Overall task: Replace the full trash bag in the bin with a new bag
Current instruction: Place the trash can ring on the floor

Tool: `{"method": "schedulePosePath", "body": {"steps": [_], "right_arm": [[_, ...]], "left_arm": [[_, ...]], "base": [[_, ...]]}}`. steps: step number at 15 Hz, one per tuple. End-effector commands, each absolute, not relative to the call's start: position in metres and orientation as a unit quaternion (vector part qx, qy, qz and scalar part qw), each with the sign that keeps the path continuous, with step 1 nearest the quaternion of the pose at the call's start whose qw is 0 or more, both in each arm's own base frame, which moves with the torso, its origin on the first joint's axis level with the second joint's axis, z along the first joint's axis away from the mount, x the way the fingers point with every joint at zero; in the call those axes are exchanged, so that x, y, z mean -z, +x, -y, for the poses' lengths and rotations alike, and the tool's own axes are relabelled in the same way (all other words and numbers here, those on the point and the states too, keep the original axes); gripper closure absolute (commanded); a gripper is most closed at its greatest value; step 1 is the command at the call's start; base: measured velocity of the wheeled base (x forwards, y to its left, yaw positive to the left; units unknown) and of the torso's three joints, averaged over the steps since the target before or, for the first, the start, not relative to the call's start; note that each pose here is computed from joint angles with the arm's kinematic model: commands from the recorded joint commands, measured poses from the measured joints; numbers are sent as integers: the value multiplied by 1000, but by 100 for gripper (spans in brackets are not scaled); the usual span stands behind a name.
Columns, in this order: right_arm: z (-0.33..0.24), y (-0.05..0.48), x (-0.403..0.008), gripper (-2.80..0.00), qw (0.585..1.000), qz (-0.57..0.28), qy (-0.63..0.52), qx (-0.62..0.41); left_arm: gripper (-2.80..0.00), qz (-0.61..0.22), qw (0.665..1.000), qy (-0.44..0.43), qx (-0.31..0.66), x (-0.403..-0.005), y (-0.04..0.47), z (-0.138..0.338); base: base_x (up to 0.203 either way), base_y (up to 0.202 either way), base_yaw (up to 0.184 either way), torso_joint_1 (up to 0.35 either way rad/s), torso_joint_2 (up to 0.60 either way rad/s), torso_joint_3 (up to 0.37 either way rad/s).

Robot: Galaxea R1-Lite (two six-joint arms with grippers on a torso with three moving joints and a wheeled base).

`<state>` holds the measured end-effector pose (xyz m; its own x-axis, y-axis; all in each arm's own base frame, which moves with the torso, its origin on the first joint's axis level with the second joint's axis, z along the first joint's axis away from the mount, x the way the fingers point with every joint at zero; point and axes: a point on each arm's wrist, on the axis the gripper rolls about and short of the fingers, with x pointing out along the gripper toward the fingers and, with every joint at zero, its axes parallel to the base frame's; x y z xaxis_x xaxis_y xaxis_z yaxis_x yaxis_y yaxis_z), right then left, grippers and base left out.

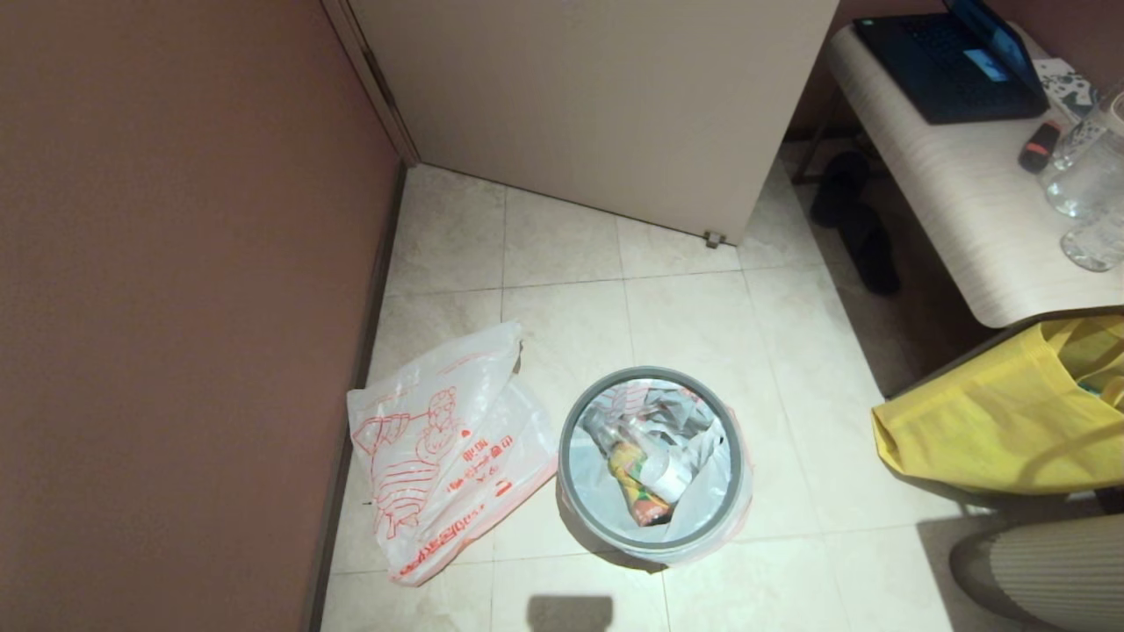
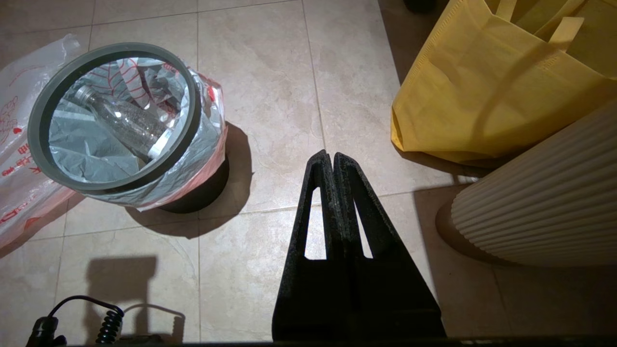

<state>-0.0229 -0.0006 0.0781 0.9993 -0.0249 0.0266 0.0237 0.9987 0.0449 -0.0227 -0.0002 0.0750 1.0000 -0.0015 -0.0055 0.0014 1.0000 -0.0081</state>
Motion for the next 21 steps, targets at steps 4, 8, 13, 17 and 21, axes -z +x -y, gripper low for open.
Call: {"method": "schedulePosePath", "body": {"steps": [4, 8, 13, 17, 21], "right_arm": [[1, -23, -78, 0, 1000, 13, 22, 12], [1, -23, -78, 0, 1000, 14, 21, 13], [1, -27, -93, 0, 999, 34, 10, 13], [1, -35, -127, 0, 999, 38, 10, 13], [1, -33, -179, 0, 1000, 18, -5, 16]], "left_arm": [[0, -3, 1000, -5, 1, -75, -23, 0], [0, -3, 1000, -4, 1, -75, -23, 0], [0, -3, 1000, -4, 1, -75, -23, 0], [0, -3, 1000, -4, 0, -75, -23, 0], [0, -3, 1000, -4, 1, -75, -23, 0]], "base": [[0, 0, 0, 0, 0, 0], [0, 0, 0, 0, 0, 0], [0, 0, 0, 0, 0, 0], [0, 0, 0, 0, 0, 0], [0, 0, 0, 0, 0, 0]]}}
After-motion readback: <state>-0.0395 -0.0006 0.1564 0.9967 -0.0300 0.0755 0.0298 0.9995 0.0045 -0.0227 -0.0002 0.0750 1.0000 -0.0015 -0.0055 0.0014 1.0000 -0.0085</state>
